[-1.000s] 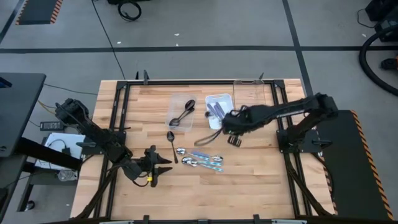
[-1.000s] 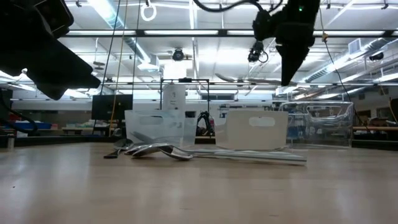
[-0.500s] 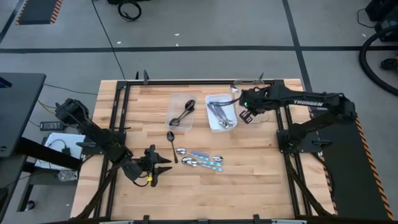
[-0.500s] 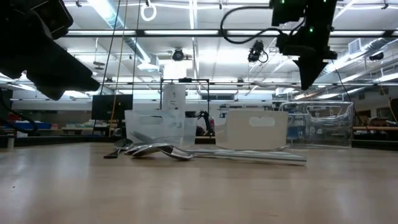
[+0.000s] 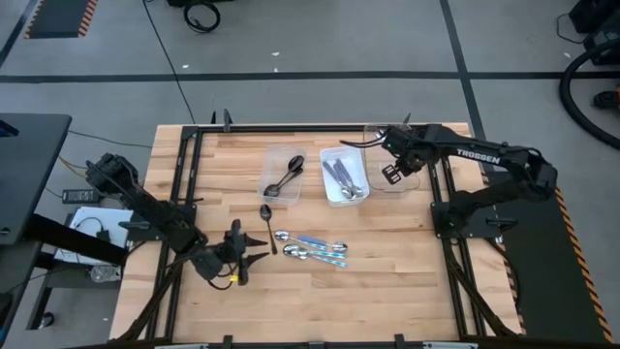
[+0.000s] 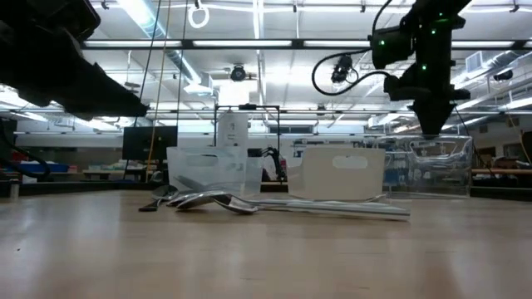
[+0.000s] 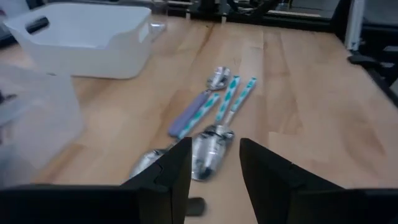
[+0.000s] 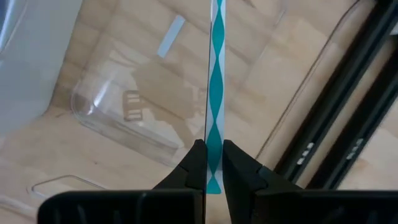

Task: Sort silverware by color (type)
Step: Put the blue spoon into the right transparent bin

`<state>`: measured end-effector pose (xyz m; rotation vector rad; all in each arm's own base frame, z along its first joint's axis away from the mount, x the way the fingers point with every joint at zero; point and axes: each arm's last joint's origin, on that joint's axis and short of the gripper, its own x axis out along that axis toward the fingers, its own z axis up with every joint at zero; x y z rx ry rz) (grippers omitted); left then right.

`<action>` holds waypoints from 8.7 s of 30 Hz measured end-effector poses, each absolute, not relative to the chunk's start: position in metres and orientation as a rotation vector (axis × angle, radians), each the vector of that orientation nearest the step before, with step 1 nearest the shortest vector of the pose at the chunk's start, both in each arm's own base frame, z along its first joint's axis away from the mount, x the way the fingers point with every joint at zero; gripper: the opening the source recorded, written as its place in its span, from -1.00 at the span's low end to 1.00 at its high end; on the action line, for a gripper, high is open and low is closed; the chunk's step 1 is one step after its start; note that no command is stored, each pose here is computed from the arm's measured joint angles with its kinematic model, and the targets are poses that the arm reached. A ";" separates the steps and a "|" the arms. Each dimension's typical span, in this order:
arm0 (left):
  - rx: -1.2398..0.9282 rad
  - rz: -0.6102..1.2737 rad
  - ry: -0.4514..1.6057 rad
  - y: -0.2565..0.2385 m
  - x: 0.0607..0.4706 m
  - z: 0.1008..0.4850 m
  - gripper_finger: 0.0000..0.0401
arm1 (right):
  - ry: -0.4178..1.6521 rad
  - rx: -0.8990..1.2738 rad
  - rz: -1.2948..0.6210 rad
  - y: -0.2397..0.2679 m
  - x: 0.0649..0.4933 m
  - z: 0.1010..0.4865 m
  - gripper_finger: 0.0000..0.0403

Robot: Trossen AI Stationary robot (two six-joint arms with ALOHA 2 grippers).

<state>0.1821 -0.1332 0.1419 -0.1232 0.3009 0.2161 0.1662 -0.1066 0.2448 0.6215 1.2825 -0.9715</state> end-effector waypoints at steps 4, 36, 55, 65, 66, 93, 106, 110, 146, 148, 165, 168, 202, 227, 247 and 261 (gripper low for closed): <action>-0.075 0.243 0.297 -0.127 0.187 0.143 -0.30 | 1.288 0.646 -0.963 -0.110 0.163 0.240 -0.82; -0.288 0.158 0.324 -0.126 0.192 0.143 -0.30 | 1.400 0.769 -0.809 -0.143 0.176 0.163 -0.54; -0.408 0.149 0.316 -0.140 0.182 0.140 -0.30 | 1.069 0.567 -0.801 -0.130 0.185 0.235 -0.07; -0.362 0.209 0.334 -0.136 0.187 0.128 -0.30 | 0.795 0.395 -0.580 -0.081 0.218 0.265 -0.07; -0.347 0.213 0.335 -0.134 0.188 0.128 -0.30 | 0.782 0.379 -0.566 -0.075 0.221 0.266 -0.07; -0.209 0.236 0.347 -0.110 0.206 0.130 -0.30 | 0.810 0.325 -0.297 0.041 0.296 0.206 -0.09; -0.352 0.200 0.344 -0.124 0.199 0.130 -0.30 | 0.818 0.301 -0.241 0.078 0.314 0.203 -0.09; -0.358 0.191 0.346 -0.126 0.197 0.130 -0.30 | 0.870 0.269 -0.236 0.089 0.328 0.206 -0.09; -0.286 0.243 0.402 -0.117 0.198 0.123 -0.30 | 1.148 0.033 -0.113 0.142 0.362 0.143 -0.17; -0.294 0.240 0.402 -0.118 0.198 0.123 -0.30 | 1.176 0.058 -0.119 0.141 0.358 0.138 -0.21; -0.403 0.185 0.406 -0.131 0.189 0.124 -0.30 | 1.256 0.118 -0.091 0.143 0.346 0.129 -0.85; -0.415 0.178 0.407 -0.133 0.188 0.124 -0.30 | 1.273 0.132 -0.048 0.144 0.347 0.132 -0.87; -0.122 0.226 0.287 -0.113 0.209 0.137 -0.30 | 1.135 0.097 -0.304 0.114 0.291 0.250 -0.83; -0.202 0.180 0.283 -0.124 0.202 0.137 -0.30 | 1.107 0.129 -0.417 0.065 0.256 0.297 -0.83; -0.401 0.108 0.317 -0.147 0.184 0.134 -0.30 | 1.213 0.186 -0.746 -0.032 0.225 0.309 -0.83; -0.333 0.095 0.320 -0.147 0.183 0.134 -0.30 | 1.246 0.327 -0.863 -0.097 0.206 0.309 -0.83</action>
